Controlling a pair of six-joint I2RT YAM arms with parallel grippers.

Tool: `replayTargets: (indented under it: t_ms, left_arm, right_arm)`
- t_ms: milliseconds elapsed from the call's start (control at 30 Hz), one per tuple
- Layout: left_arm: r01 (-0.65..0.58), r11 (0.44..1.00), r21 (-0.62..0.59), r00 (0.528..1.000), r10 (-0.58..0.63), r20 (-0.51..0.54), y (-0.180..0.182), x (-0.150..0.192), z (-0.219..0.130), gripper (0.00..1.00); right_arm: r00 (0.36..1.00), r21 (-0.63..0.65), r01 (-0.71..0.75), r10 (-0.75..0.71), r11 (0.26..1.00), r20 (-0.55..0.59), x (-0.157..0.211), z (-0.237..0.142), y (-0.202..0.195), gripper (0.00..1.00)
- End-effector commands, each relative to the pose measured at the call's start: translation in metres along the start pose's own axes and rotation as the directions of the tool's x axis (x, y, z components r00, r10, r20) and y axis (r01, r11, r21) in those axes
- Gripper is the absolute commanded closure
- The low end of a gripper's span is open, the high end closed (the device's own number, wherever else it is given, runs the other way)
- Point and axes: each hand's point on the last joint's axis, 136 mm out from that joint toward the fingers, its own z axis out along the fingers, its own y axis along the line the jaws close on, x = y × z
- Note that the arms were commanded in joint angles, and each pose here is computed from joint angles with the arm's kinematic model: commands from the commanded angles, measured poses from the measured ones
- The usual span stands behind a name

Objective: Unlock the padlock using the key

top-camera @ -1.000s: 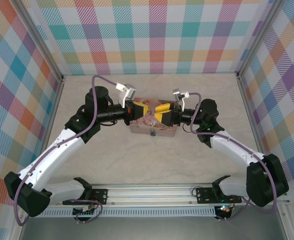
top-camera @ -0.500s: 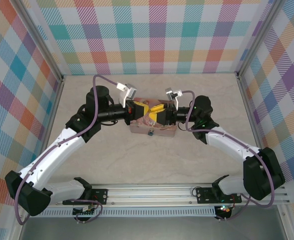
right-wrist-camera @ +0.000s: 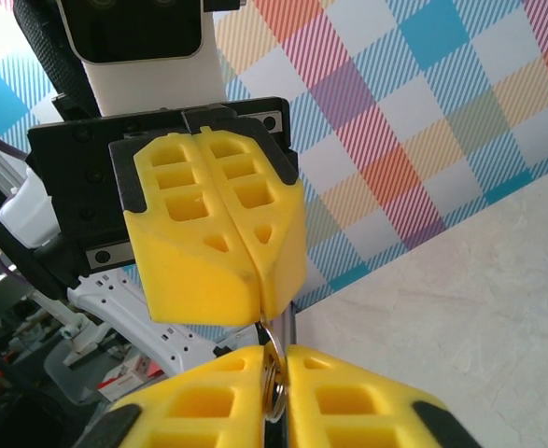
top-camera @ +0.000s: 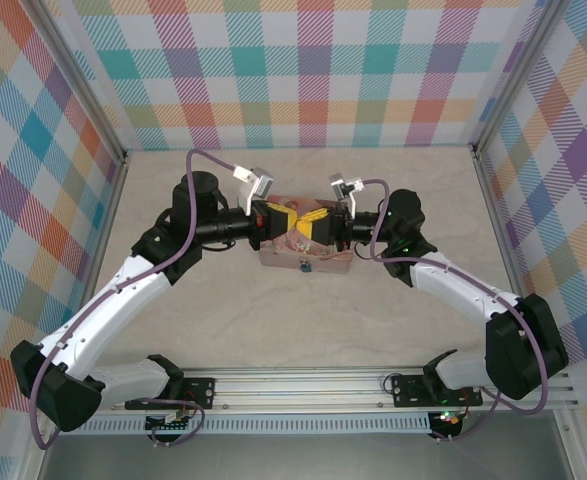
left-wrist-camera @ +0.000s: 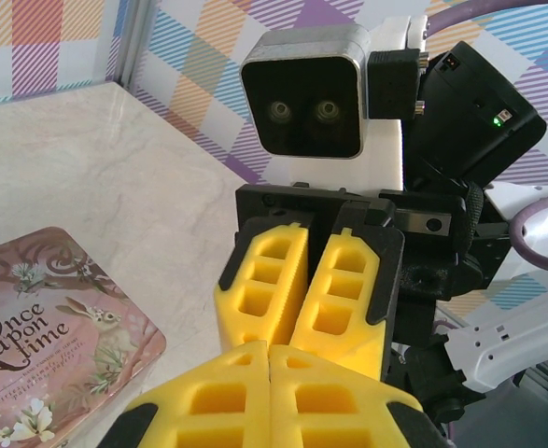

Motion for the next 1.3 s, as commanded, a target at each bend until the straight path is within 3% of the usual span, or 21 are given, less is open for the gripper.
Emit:
replayTargets:
  t_ms: [0, 167, 200, 300, 567, 700, 867, 1100, 1267]
  left_arm:
    - [-0.034, 0.999, 0.028, 0.999, 0.034, 0.020, -0.011, -0.010, -0.001, 1.00]
    - [-0.037, 0.999, 0.019, 0.999, 0.037, 0.018, -0.009, -0.010, 0.000, 1.00]
    - [-0.037, 0.999, 0.011, 0.999, 0.037, 0.019, -0.008, -0.010, -0.001, 0.96]
    - [-0.034, 0.998, -0.049, 0.999, 0.036, 0.029, 0.000, -0.014, -0.004, 0.62]
    - [0.045, 0.922, -0.385, 0.999, -0.031, 0.042, 0.062, -0.015, -0.030, 0.29]
    - [0.118, 0.883, -0.454, 0.992, -0.122, 0.020, 0.091, 0.003, -0.032, 0.23]
    - [0.130, 0.899, -0.418, 0.989, -0.149, -0.014, 0.103, 0.042, -0.018, 0.15]
    - [0.188, 0.905, -0.383, 0.980, -0.201, 0.005, 0.122, 0.099, -0.001, 0.07]
    - [0.121, 0.890, -0.439, 0.985, -0.162, -0.056, 0.132, 0.143, 0.015, 0.07]
  right_arm:
    - [0.997, -0.032, 0.070, -0.069, 0.997, 0.017, -0.012, 0.001, 0.015, 0.91]
    - [0.997, -0.019, 0.076, -0.076, 0.997, 0.021, -0.011, -0.001, 0.015, 0.99]
    - [0.997, -0.010, 0.077, -0.077, 0.997, 0.022, -0.011, -0.002, 0.015, 1.00]
    - [0.997, 0.043, 0.069, -0.069, 0.997, 0.015, -0.007, -0.005, 0.009, 1.00]
    - [0.998, 0.377, -0.020, 0.043, 0.926, -0.052, 0.028, -0.028, -0.043, 0.99]
    - [0.987, 0.527, -0.094, 0.148, 0.845, -0.061, 0.055, -0.044, -0.074, 0.99]
    - [0.976, 0.637, -0.165, 0.219, 0.753, -0.005, 0.084, -0.064, -0.104, 0.99]
    - [0.956, 0.729, -0.243, 0.284, 0.640, 0.070, 0.102, -0.089, -0.137, 0.98]
    - [0.948, 0.753, -0.288, 0.285, 0.591, 0.138, 0.099, -0.099, -0.157, 0.98]
